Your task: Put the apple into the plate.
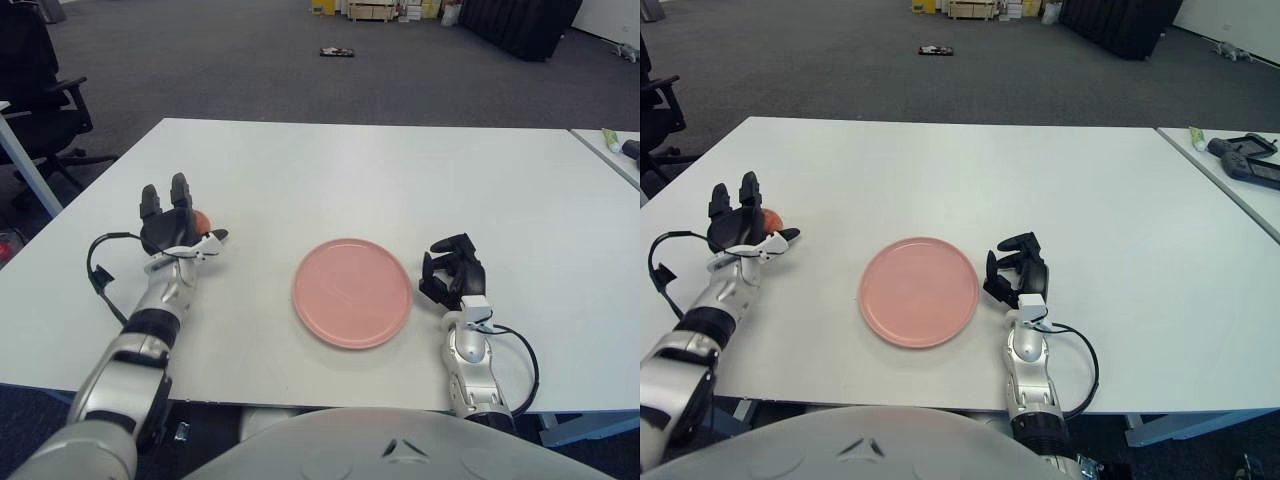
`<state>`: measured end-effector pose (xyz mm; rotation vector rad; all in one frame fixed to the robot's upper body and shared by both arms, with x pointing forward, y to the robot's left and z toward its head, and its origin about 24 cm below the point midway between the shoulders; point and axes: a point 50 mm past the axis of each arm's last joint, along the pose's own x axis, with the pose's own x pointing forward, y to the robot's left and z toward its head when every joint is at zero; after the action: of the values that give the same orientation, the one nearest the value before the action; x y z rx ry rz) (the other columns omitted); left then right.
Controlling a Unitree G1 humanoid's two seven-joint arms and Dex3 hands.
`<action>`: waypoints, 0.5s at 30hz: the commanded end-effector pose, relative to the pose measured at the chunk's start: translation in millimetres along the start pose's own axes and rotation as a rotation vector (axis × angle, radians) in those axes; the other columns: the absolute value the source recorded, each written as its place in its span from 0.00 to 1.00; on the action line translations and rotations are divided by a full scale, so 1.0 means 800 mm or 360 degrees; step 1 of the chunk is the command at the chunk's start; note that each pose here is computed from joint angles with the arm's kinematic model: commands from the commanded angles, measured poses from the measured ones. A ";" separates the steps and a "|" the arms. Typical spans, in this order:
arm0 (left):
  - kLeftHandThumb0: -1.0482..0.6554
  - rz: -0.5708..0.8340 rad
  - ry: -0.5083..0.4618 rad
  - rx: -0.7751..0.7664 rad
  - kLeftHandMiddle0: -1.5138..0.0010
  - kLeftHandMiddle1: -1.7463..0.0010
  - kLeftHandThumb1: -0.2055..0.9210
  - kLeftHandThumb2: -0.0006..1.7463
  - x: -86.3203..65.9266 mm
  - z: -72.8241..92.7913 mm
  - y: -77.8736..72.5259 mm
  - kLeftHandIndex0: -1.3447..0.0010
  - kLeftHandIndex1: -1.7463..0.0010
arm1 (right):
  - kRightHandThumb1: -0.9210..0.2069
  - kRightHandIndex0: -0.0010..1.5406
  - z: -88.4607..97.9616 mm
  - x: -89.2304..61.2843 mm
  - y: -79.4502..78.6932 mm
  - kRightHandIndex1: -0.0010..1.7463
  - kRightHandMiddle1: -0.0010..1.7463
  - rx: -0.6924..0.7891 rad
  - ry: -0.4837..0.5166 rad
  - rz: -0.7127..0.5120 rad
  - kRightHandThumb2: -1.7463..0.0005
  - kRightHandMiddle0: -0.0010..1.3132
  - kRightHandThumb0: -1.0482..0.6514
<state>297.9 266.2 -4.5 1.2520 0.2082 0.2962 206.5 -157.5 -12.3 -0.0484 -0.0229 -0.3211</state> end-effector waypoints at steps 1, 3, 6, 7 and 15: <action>0.00 -0.0153 0.0027 0.0017 1.00 1.00 0.93 0.07 -0.003 -0.006 -0.014 1.00 1.00 | 0.30 0.63 -0.016 -0.009 -0.005 1.00 1.00 -0.0030 0.0108 -0.0013 0.44 0.31 0.38; 0.00 -0.0218 0.0049 0.0025 1.00 1.00 0.92 0.07 -0.002 -0.008 -0.016 1.00 1.00 | 0.30 0.63 -0.016 -0.009 -0.005 1.00 1.00 -0.0028 0.0100 -0.0012 0.44 0.31 0.38; 0.00 -0.0280 0.0072 0.0030 1.00 1.00 0.93 0.07 -0.001 -0.010 -0.019 1.00 1.00 | 0.30 0.62 -0.016 -0.009 -0.006 1.00 1.00 -0.0020 0.0094 -0.0012 0.43 0.31 0.38; 0.00 -0.0288 0.0073 0.0029 1.00 1.00 0.93 0.07 -0.001 -0.010 -0.020 1.00 1.00 | 0.30 0.62 -0.016 -0.009 -0.006 1.00 1.00 -0.0019 0.0093 -0.0013 0.43 0.31 0.38; 0.00 -0.0391 0.0101 0.0000 1.00 1.00 0.93 0.07 -0.002 -0.009 -0.027 1.00 1.00 | 0.28 0.63 -0.017 -0.010 -0.007 1.00 1.00 -0.0026 0.0104 -0.0016 0.45 0.30 0.38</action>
<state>308.9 271.6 -5.3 1.2265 0.3026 0.2142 206.4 -158.3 -13.3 -0.0454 -0.0226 -0.3236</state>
